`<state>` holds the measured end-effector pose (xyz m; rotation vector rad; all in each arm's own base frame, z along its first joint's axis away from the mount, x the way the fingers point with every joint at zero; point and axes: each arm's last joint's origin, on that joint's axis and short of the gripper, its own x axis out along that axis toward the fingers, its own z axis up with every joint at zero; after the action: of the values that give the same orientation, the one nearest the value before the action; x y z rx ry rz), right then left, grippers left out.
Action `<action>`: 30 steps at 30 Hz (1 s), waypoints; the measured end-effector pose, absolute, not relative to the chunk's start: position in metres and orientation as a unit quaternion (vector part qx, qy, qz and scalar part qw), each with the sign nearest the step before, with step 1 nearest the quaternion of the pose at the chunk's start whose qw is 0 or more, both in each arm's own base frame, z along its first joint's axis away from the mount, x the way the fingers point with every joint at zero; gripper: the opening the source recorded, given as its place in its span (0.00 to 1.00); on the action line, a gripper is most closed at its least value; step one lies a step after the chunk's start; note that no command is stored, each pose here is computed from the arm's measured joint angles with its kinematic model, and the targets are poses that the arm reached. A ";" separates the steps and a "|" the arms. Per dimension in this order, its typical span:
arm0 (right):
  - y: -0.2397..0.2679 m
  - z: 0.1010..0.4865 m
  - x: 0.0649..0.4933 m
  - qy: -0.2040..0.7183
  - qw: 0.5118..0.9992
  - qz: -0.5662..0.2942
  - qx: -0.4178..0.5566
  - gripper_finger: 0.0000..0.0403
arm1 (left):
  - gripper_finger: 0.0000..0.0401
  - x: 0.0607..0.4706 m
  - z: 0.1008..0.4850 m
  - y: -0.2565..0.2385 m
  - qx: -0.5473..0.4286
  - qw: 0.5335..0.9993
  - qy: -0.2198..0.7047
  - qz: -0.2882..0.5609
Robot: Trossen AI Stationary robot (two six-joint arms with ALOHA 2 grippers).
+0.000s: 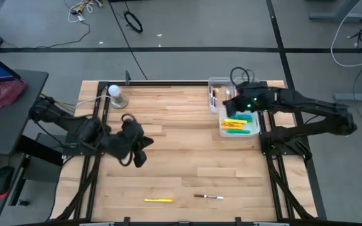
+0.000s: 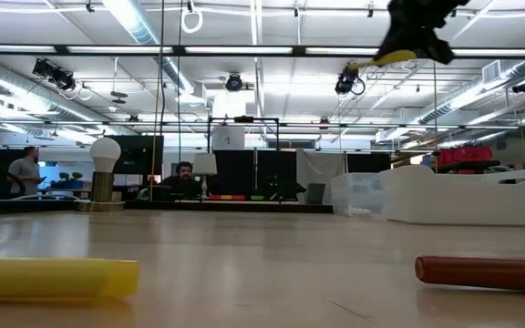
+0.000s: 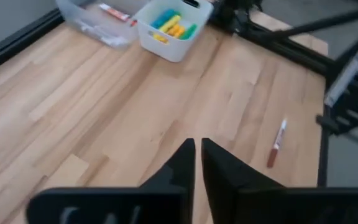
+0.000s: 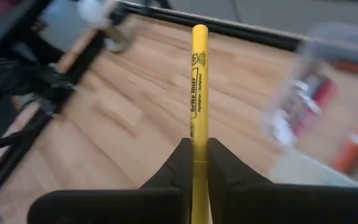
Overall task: Pick & Place Markers
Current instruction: Put the yellow pen into the gray bin
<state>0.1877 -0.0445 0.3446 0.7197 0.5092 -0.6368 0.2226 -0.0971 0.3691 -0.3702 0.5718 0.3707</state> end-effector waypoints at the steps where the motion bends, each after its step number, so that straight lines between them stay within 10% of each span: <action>1: -0.046 0.344 0.181 0.246 0.845 -0.315 0.354 0.03 | 0.06 0.224 0.371 -0.092 -0.172 0.928 0.284 0.170; 30: -0.135 0.300 0.127 0.412 0.641 -0.474 0.441 0.03 | 0.01 0.248 0.365 0.053 -0.125 0.981 0.147 0.025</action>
<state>0.1272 -0.1353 0.3000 1.0066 0.9385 -1.0813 0.2481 0.0529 0.3650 -0.2513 0.2957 0.0504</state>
